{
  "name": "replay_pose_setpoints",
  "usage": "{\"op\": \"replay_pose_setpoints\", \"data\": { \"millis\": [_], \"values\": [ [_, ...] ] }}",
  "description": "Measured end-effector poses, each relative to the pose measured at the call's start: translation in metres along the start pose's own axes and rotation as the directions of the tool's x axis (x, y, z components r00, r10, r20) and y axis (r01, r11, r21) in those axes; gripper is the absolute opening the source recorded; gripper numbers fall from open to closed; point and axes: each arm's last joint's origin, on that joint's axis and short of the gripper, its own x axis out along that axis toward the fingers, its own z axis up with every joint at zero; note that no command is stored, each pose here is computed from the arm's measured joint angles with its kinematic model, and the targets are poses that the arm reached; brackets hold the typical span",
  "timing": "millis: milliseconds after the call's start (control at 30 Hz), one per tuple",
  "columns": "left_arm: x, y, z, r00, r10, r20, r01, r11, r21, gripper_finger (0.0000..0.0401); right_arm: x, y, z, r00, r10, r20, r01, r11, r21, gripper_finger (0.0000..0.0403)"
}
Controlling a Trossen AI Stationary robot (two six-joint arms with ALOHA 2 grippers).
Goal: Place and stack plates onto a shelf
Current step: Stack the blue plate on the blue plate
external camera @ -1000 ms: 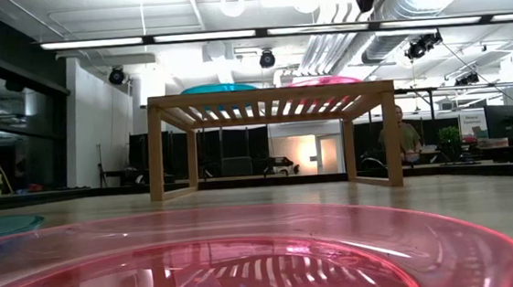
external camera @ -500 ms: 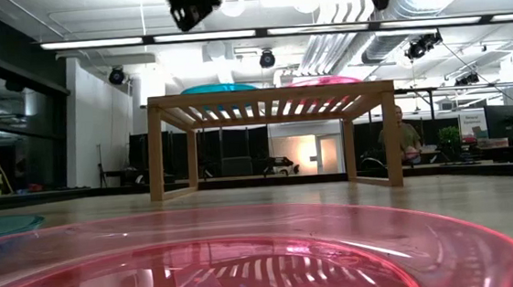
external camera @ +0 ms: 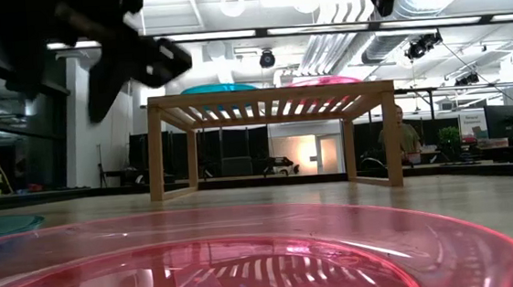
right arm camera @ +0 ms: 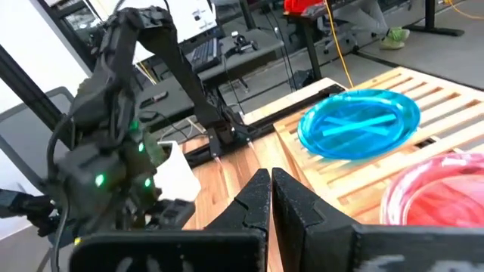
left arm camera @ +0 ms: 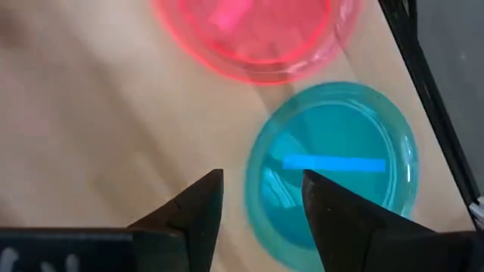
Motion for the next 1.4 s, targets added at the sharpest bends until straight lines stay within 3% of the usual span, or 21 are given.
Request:
{"op": "replay_pose_setpoints", "data": {
  "millis": [200, 667, 867, 1000, 1167, 1400],
  "values": [
    [0.037, 0.000, 0.001, 0.994, -0.059, -0.095, 0.062, 0.998, 0.026, 0.0172, 0.000, -0.001, -0.002, 1.000, -0.006, -0.016, 0.006, 1.000, 0.002, 0.0000],
    [0.078, 0.002, -0.004, 0.973, -0.108, -0.204, 0.107, 0.994, -0.017, 0.0172, 0.000, -0.002, -0.006, 0.998, -0.024, -0.066, 0.025, 1.000, 0.007, 0.0000],
    [0.082, 0.004, -0.004, 0.970, -0.126, -0.207, 0.121, 0.992, -0.033, 0.0169, 0.000, -0.003, -0.007, 0.997, -0.026, -0.070, 0.026, 1.000, 0.007, 0.0000],
    [0.083, 0.005, -0.004, 0.972, -0.114, -0.206, 0.116, 0.993, 0.001, 0.0127, 0.000, -0.003, -0.007, 0.997, -0.026, -0.070, 0.026, 1.000, -0.003, 0.0000],
    [0.082, 0.012, -0.004, 0.974, -0.107, -0.199, 0.110, 0.994, 0.005, 0.0021, 0.000, -0.003, -0.007, 0.997, -0.026, -0.070, 0.025, 1.000, -0.009, 0.0000],
    [0.065, 0.039, -0.011, 0.976, -0.132, -0.176, 0.119, 0.989, -0.087, 0.0002, 0.000, -0.003, -0.007, 0.997, -0.026, -0.071, 0.025, 1.000, -0.015, 0.0000]
  ]
}}
